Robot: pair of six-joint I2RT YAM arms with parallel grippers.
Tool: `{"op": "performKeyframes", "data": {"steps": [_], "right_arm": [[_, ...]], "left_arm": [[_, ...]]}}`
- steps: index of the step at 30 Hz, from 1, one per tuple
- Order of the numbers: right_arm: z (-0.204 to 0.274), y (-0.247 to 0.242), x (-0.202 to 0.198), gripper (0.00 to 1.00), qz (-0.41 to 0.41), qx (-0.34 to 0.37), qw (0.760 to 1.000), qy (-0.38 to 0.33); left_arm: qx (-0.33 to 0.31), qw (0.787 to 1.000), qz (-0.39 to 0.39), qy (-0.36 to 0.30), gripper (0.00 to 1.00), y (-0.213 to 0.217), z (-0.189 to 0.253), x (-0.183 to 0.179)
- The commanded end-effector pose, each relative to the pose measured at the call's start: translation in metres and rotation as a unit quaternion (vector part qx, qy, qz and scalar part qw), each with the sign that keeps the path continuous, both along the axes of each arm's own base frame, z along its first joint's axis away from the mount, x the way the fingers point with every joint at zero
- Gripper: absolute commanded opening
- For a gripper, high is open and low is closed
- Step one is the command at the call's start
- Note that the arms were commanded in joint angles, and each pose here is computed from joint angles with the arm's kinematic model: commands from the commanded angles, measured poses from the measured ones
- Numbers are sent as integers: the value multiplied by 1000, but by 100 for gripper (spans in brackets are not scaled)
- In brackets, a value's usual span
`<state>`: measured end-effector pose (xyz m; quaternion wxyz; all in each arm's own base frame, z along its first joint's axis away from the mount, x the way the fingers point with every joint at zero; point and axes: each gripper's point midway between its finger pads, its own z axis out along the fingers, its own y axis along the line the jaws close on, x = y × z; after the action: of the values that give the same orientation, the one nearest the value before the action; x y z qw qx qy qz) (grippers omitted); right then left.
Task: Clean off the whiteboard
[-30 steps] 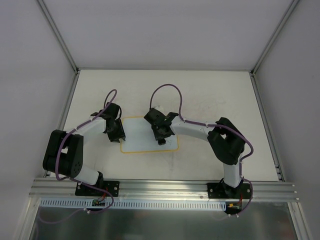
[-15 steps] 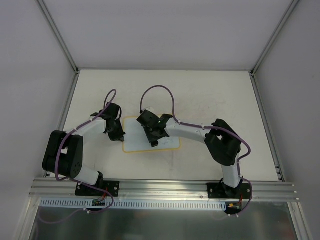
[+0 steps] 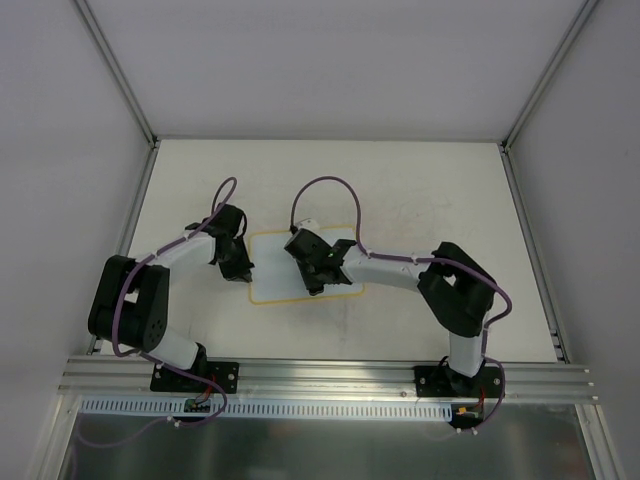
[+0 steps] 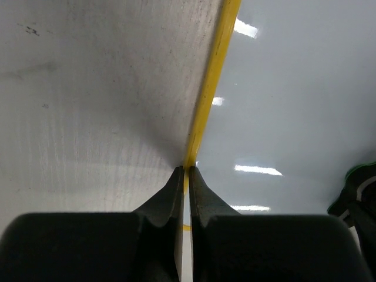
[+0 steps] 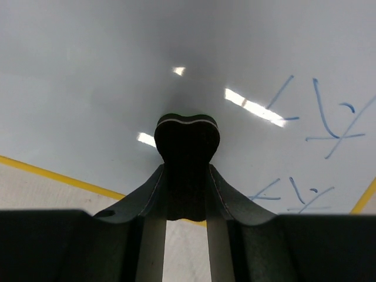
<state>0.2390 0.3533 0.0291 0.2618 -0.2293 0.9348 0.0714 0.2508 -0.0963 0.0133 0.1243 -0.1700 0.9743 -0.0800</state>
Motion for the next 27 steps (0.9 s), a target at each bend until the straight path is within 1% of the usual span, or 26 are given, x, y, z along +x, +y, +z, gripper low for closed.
{"op": "performKeyframes", "data": {"steps": [1, 4, 6, 7, 8, 11, 12, 15, 17, 18, 19, 22, 23, 27], "right_arm": [[-37, -96, -14, 0, -61, -125, 990, 35], [-31, -115, -11, 0, -98, -116, 988, 30], [-35, -140, -11, 0, -130, -123, 983, 38], [-31, -145, -9, 0, -145, -111, 982, 42], [-35, -160, -7, 0, -176, -111, 977, 51], [-34, -175, -1, 0, -204, -103, 972, 59], [-32, -172, 3, 0, -203, -100, 972, 56], [-32, -152, 9, 0, -177, -77, 979, 61], [-24, -122, 14, 0, -144, -42, 987, 55], [-27, -113, 14, 0, -124, -47, 990, 56], [-17, -94, 22, 0, -107, -31, 993, 44], [-18, -58, 15, 0, -46, -31, 997, 46], [-13, -40, 15, 0, -29, -18, 998, 43], [-16, -30, 18, 0, -15, -24, 999, 39]], "left_arm": [[71, 995, 7, 68, 0, 26, -27, -31], [74, 995, 7, 67, 0, 27, -26, -29], [76, 995, 8, 69, 0, 27, -26, -29], [76, 995, 8, 69, 0, 27, -26, -29], [75, 995, 7, 69, 0, 27, -26, -29], [72, 995, 7, 69, 0, 25, -26, -29], [70, 995, 7, 70, 0, 25, -25, -29], [65, 996, 5, 66, 0, 22, -23, -26], [60, 996, 2, 62, 0, 20, -21, -23], [59, 996, 2, 62, 0, 20, -20, -23], [59, 996, 2, 60, 0, 20, -20, -22], [59, 997, -1, 59, 0, 19, -19, -20], [58, 997, -1, 58, 0, 18, -19, -18], [61, 997, -1, 55, 0, 19, -18, -16]]}}
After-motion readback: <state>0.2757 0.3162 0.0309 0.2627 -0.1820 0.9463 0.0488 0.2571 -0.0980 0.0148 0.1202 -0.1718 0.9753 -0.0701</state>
